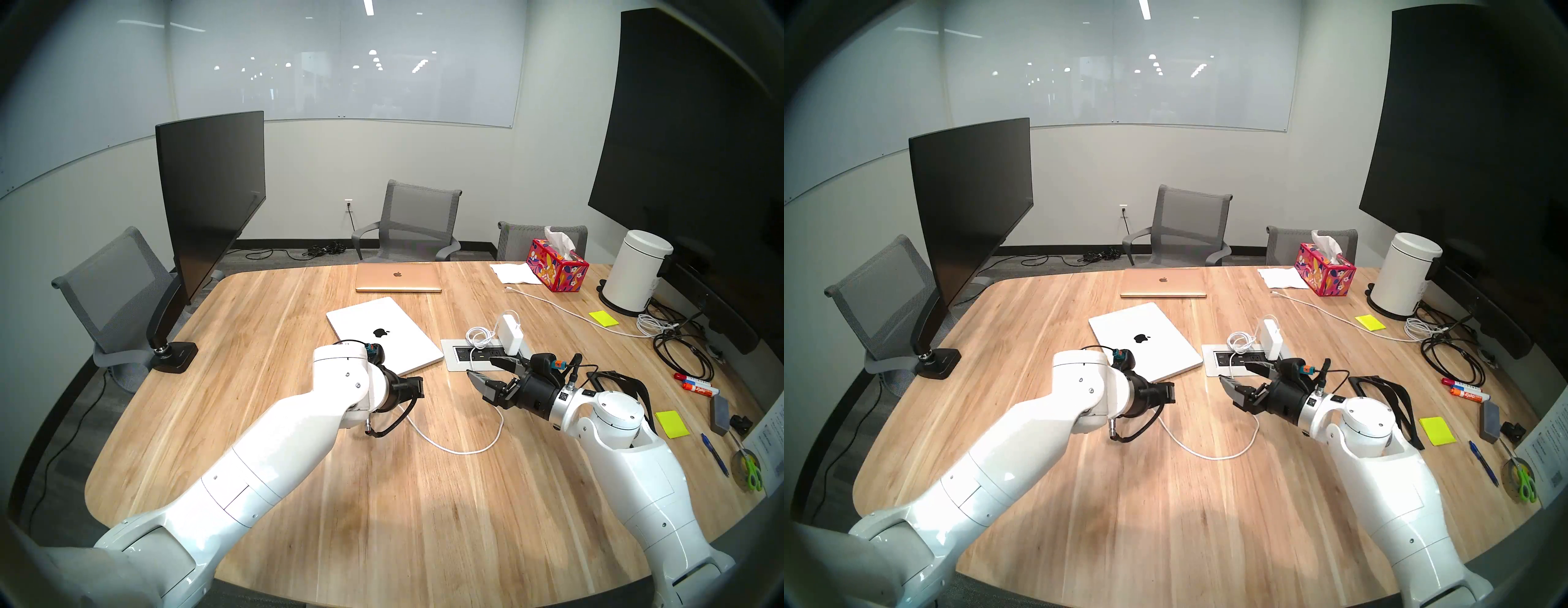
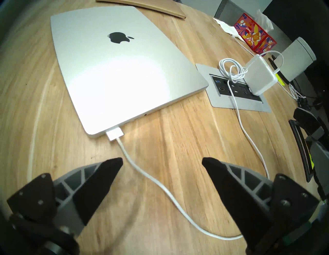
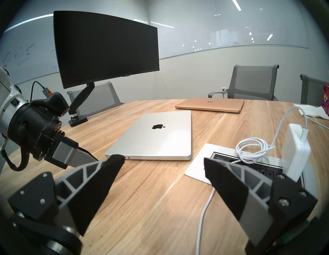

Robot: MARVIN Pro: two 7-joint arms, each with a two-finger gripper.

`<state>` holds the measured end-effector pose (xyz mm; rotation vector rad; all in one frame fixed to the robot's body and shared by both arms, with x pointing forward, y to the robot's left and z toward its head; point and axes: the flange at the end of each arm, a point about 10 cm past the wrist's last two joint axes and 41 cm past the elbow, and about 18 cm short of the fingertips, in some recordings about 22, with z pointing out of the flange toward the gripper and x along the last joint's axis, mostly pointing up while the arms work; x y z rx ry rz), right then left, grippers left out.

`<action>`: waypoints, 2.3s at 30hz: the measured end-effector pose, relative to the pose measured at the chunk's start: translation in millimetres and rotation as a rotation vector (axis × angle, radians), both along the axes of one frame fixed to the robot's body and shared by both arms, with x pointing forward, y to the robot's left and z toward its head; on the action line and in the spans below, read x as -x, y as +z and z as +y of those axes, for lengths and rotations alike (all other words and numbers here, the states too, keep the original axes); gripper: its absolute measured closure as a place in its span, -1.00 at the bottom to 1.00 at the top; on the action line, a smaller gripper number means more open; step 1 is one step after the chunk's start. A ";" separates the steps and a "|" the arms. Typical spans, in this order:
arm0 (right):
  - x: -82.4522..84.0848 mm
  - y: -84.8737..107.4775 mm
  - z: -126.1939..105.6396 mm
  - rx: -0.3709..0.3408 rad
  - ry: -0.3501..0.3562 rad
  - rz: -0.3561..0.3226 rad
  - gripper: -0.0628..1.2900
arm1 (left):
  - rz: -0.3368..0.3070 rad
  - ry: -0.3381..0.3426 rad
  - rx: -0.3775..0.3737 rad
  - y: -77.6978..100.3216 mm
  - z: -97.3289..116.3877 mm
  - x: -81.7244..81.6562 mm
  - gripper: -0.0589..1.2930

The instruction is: Unplug the charging cable from the port of the MacBook and lay it on the desk

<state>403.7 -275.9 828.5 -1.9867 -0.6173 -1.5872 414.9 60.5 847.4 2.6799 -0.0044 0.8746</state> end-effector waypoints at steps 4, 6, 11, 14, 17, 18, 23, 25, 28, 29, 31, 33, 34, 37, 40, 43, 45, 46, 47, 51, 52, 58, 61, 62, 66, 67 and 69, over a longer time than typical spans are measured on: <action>0.0 0.0 0.0 0.000 0.000 0.000 -0.89 | 0.025 0.031 -0.036 1.5 -2.9 -0.9 -0.91; 0.0 0.0 0.0 0.000 0.000 0.000 -0.89 | 0.037 0.047 -0.052 2.5 -4.6 -0.9 -0.91; 0.0 0.0 0.0 0.000 0.000 0.000 -0.89 | 0.056 0.047 -0.038 5.7 -12.0 -1.4 -0.91; 0.0 0.0 0.0 0.000 0.000 0.000 -0.89 | 0.063 0.040 -0.017 7.8 -18.5 -2.0 -0.91; 0.0 0.0 0.0 0.000 0.000 0.000 -0.89 | 0.071 0.038 -0.004 8.3 -23.4 -3.2 -0.91; 0.0 0.0 0.0 0.000 0.000 0.000 -0.89 | 0.072 0.037 -0.002 8.3 -24.2 -3.4 -0.91; 0.0 0.0 0.0 0.000 0.000 0.000 -0.89 | 0.091 0.045 -0.001 2.9 -29.1 -6.9 -0.91; 0.0 0.0 0.0 0.000 0.000 0.000 -0.89 | 0.096 0.051 -0.008 -0.2 -29.5 -8.2 -0.91; 0.0 0.0 0.0 0.000 0.000 0.000 -0.89 | 0.100 0.061 -0.020 -4.2 -29.8 -9.9 -0.91; 0.0 0.0 0.0 0.000 0.000 0.000 -0.89 | 0.100 0.066 -0.025 -5.3 -29.8 -10.6 -0.91; 0.0 0.0 0.0 0.000 0.000 0.000 -0.89 | 0.099 0.072 -0.029 -5.9 -29.6 -11.4 -0.91; 0.0 0.0 0.0 0.000 0.000 0.000 -0.89 | 0.094 0.077 -0.031 -5.0 -29.4 -12.2 -0.91; 0.0 0.0 0.0 0.000 0.000 0.000 -0.89 | 0.091 0.080 -0.032 -4.3 -29.0 -12.7 -0.91; 0.0 0.0 0.0 0.000 0.000 0.000 -0.89 | 0.081 0.087 -0.032 -1.3 -27.9 -14.0 -0.91; 0.0 0.0 0.0 0.000 0.000 0.000 -0.89 | 0.069 0.092 -0.030 2.5 -26.9 -15.2 -0.91; 0.0 0.0 0.0 0.000 0.000 0.000 -0.89 | 0.057 0.096 -0.027 6.8 -25.6 -16.2 -0.91; 0.0 0.0 0.0 0.000 0.000 0.000 -0.89 | 0.050 0.095 -0.024 9.2 -24.8 -16.6 -0.91; 0.0 0.0 0.0 0.000 0.000 0.000 -0.89 | 0.048 0.094 -0.024 9.9 -24.6 -16.6 -0.91; 0.0 0.0 0.0 0.000 0.000 0.000 -0.89 | 0.045 0.093 -0.022 10.9 -24.1 -16.7 -0.91; 0.0 0.0 0.0 0.000 0.000 0.000 -0.89 | 0.035 0.090 -0.020 12.8 -22.0 -16.1 -0.91; 0.0 0.0 0.0 0.000 0.000 0.000 -0.89 | 0.034 0.091 -0.020 12.7 -21.5 -15.9 -0.91; 0.0 0.0 0.0 0.000 0.000 0.000 -0.89 | 0.032 0.089 -0.023 9.4 -17.4 -13.4 -0.91; 0.0 0.0 0.0 0.000 0.000 0.000 -0.89 | 0.033 0.088 -0.024 7.2 -15.3 -12.5 -0.91; 0.0 0.0 0.0 0.000 0.000 0.000 -0.89 | 0.033 0.088 -0.025 6.3 -14.5 -12.3 -0.91; 0.0 0.0 0.0 0.000 0.000 0.000 -0.89 | 0.034 0.084 -0.027 3.4 -12.2 -10.9 -0.91; 0.0 0.0 0.0 0.000 0.000 0.000 -0.89 | 0.035 0.083 -0.027 2.9 -11.8 -10.7 -0.91; 0.0 0.0 0.0 0.000 0.000 0.000 -0.89 | 0.037 0.081 -0.025 1.8 -10.9 -10.4 -0.91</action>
